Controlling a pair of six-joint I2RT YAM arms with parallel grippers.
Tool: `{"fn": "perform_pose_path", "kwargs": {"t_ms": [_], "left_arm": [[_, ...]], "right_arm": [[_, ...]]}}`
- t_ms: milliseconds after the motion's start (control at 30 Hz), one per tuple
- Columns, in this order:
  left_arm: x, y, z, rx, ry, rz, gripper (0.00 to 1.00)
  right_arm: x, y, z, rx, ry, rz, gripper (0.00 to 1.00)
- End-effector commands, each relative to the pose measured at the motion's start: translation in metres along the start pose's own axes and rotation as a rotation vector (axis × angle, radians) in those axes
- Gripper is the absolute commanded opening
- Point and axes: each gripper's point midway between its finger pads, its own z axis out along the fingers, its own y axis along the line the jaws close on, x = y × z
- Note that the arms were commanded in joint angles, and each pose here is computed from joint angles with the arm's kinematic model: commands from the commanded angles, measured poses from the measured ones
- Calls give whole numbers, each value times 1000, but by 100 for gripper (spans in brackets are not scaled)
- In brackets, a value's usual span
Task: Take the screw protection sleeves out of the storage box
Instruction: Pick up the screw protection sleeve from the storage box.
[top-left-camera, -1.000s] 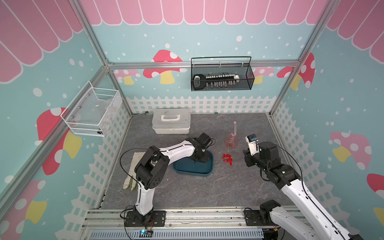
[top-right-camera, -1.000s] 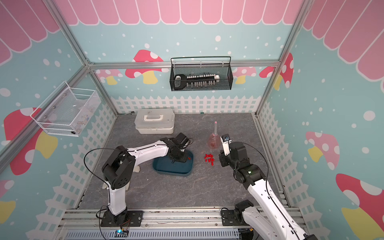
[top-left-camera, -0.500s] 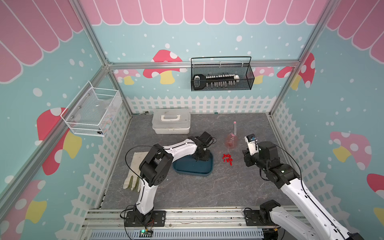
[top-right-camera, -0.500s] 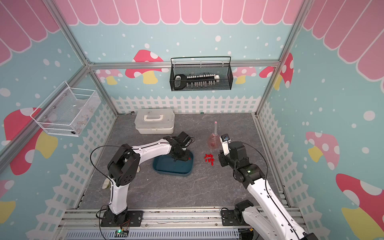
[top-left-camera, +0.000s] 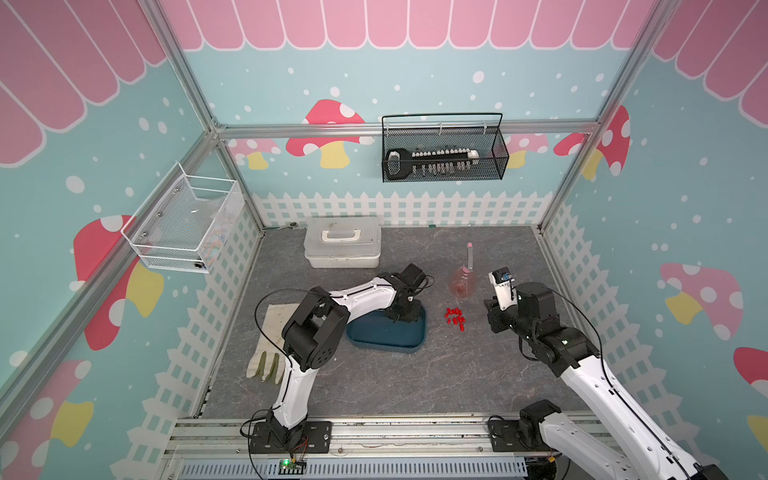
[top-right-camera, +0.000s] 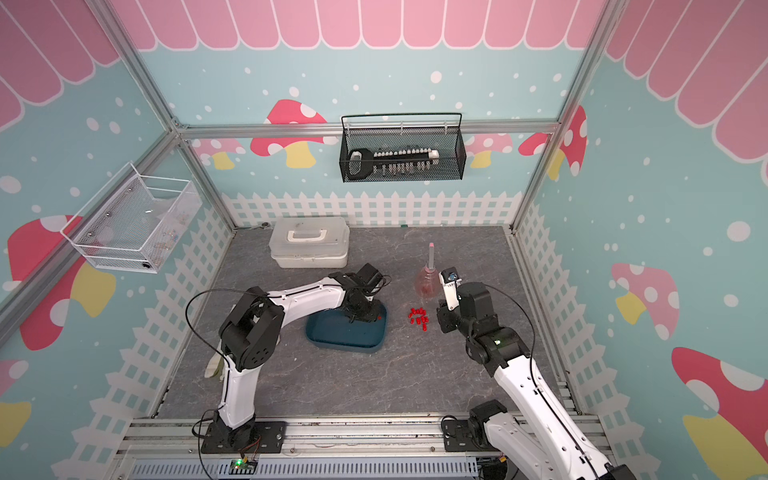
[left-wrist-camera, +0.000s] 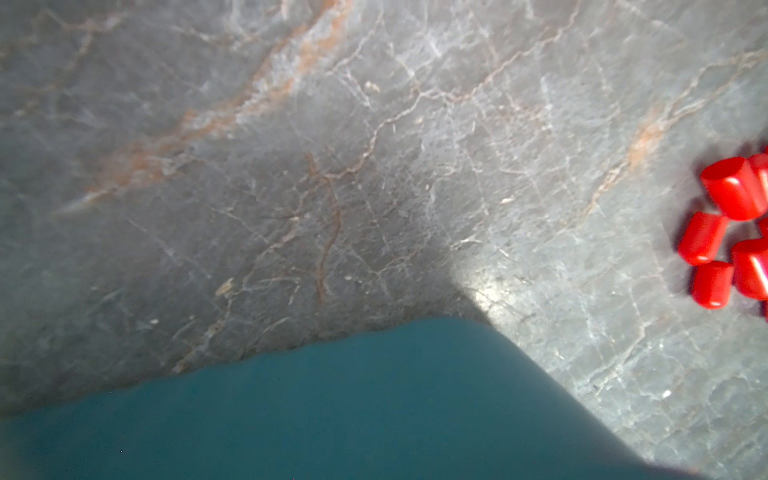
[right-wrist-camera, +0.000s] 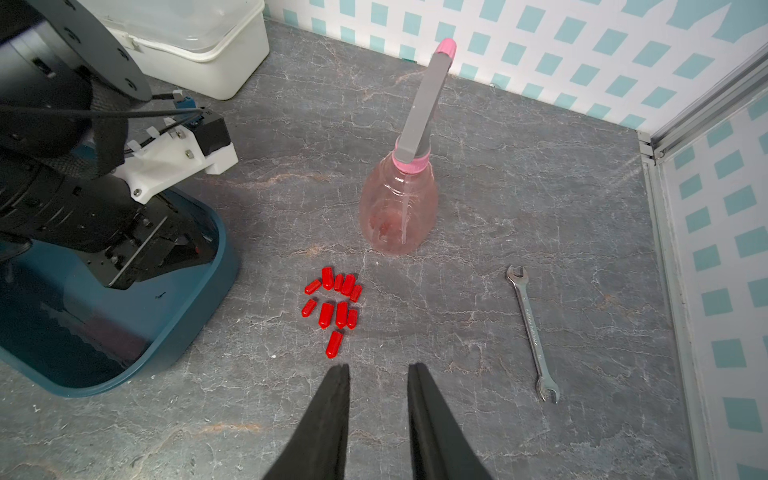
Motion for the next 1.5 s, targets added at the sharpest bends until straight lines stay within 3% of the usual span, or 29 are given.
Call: {"fn": "perform_pose_path", "kwargs": {"t_ms": [0,267,700,1233,1467], "left_arm": [[-4,0,4,3,7,-10,13],[-3,3,-3,-5,-6,-9,10],[2,-3,-55,19,-89,22,10],[-6,-32,-94,97,-157,58,9],[-16,-63,-116,208,-185,84,9]], "right_arm": [[2,0,3,-6,4,0,29],[3,1,4,-13,8,1,28],[4,3,5,-25,14,2,28],[2,2,3,-21,5,6,28],[3,-2,0,-1,-3,10,28]]}}
